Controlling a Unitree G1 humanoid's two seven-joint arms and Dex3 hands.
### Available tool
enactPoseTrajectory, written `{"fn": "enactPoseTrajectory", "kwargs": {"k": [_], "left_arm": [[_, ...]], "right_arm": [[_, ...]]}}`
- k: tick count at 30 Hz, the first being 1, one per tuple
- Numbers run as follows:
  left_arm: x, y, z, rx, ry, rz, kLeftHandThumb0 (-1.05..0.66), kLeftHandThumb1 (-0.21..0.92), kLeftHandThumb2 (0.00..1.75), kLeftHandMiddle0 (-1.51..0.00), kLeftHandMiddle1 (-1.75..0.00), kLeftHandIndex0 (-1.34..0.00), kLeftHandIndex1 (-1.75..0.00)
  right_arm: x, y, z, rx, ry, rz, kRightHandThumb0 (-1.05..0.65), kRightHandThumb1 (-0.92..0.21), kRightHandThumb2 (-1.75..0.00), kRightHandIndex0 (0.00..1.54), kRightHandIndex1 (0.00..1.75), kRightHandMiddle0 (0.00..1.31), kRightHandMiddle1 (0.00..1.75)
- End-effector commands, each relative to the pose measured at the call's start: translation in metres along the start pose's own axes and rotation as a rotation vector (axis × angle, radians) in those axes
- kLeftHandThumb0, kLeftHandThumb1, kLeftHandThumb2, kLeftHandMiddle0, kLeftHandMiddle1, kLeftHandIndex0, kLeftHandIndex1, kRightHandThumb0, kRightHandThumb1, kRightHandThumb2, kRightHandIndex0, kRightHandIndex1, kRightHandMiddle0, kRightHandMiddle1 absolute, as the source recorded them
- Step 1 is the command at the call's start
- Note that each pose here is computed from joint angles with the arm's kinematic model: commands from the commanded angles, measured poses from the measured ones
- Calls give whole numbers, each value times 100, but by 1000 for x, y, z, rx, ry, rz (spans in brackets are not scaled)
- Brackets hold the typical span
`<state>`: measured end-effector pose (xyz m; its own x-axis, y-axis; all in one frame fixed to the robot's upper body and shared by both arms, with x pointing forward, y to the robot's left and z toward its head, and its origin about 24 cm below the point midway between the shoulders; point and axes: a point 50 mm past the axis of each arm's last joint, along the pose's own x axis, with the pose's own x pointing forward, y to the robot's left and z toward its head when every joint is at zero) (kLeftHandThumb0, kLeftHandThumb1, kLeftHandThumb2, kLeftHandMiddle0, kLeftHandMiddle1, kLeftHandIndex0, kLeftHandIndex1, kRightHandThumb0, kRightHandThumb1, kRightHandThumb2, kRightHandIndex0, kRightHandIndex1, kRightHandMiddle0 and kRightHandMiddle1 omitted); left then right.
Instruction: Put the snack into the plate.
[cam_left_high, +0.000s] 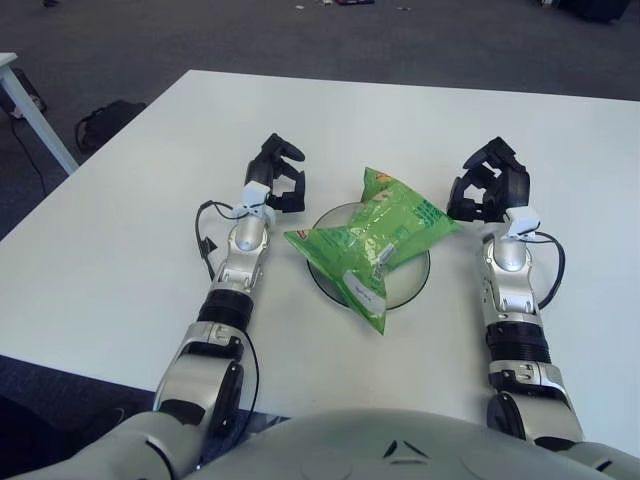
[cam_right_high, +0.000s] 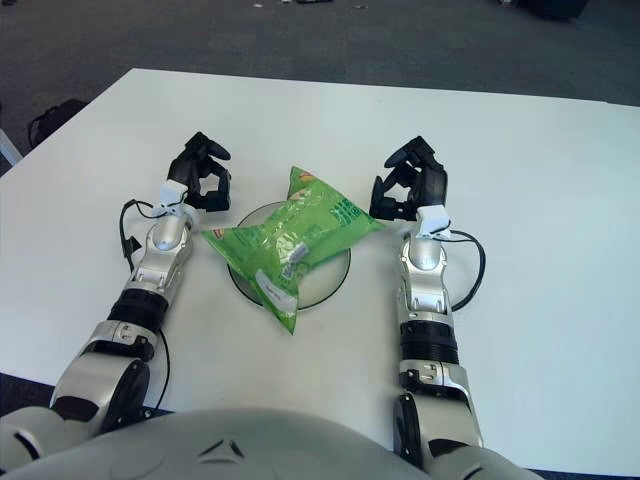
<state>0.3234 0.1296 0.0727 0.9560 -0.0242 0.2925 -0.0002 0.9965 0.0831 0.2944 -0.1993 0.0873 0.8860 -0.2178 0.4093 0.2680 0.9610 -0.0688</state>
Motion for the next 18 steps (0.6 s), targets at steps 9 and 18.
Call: {"fn": "enactPoseTrajectory", "kwargs": {"k": [9, 18], "left_arm": [[-29, 4, -28, -38, 109, 44, -1, 21, 145, -58, -175, -57, -175], [-29, 4, -28, -50, 115, 68, -1, 22, 143, -57, -175, -56, -175]], "right_arm": [[-43, -20, -60, -92, 238, 67, -50, -27, -138, 134, 175, 66, 175], [-41, -23, -65, -29, 306, 46, -50, -27, -137, 132, 175, 65, 175]]}}
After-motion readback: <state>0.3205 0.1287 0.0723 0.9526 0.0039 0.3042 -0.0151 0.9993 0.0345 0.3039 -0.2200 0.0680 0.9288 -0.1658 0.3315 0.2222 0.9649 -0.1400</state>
